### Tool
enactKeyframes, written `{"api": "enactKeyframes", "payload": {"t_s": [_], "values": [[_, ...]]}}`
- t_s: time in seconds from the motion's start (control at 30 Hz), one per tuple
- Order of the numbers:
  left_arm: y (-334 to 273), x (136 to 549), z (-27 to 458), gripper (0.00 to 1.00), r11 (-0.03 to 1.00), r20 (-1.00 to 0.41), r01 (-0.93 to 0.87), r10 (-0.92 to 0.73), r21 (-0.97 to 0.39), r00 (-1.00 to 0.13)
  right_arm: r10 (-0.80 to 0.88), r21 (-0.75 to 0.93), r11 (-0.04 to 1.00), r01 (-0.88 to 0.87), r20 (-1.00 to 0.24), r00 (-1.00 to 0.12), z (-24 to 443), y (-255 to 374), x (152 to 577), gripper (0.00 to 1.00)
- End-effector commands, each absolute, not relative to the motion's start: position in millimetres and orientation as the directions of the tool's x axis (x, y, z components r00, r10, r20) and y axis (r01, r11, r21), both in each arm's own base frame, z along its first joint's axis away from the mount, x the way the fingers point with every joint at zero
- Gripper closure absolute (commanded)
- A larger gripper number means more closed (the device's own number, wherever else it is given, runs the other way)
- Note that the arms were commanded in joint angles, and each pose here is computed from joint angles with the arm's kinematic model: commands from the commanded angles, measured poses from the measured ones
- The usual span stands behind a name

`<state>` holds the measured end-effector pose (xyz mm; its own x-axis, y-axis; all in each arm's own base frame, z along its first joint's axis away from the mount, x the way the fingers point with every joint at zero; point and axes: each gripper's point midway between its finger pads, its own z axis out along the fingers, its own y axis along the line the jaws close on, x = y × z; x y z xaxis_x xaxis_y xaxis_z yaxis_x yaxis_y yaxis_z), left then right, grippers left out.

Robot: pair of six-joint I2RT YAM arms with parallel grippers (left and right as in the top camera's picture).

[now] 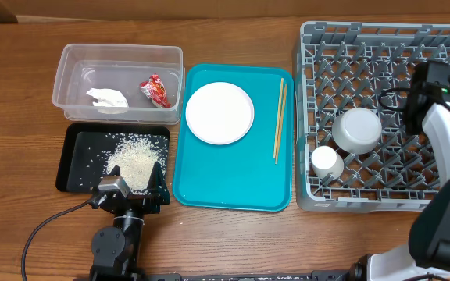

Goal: Sort waste into correct bins and load items into the dishwasher
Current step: 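Place the small white plate upright in the dish rack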

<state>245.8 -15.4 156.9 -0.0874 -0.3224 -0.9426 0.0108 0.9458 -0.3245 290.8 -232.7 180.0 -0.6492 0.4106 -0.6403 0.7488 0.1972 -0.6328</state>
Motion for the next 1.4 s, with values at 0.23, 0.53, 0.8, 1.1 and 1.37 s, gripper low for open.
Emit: {"api": "enactKeyframes", "payload": {"t_s": [0.23, 0.53, 0.8, 1.1, 1.37], "values": [[-15.4, 245.7, 157.6, 0.00, 0.943, -0.941, 0.016, -0.330, -0.332, -0.080, 0.277, -0.702, 0.309, 0.642, -0.579, -0.767, 165.7, -183.8, 327.9, 0.96], [-15.5, 245.7, 157.6, 0.00, 0.943, -0.941, 0.016, -0.330, -0.332, -0.080, 0.165, -0.776, 0.142, 0.614, -0.593, -0.788, 199.6, -191.1, 321.8, 0.96], [-15.4, 245.7, 157.6, 0.00, 0.943, -0.941, 0.016, -0.330, -0.332, -0.080, 0.147, -0.815, 0.119, 0.567, -0.551, -0.822, 207.0, -203.9, 329.4, 0.96], [-15.4, 245.7, 157.6, 0.00, 0.943, -0.941, 0.016, -0.330, -0.332, -0.080, 0.156, -0.869, 0.124, 0.479, -0.460, -0.874, 187.9, -208.3, 318.6, 0.96], [-15.4, 245.7, 157.6, 0.00, 0.943, -0.941, 0.016, -0.330, -0.332, -0.080, 0.141, -0.876, 0.231, 0.423, -0.400, -0.906, 157.8, -189.8, 318.4, 0.96]]}}
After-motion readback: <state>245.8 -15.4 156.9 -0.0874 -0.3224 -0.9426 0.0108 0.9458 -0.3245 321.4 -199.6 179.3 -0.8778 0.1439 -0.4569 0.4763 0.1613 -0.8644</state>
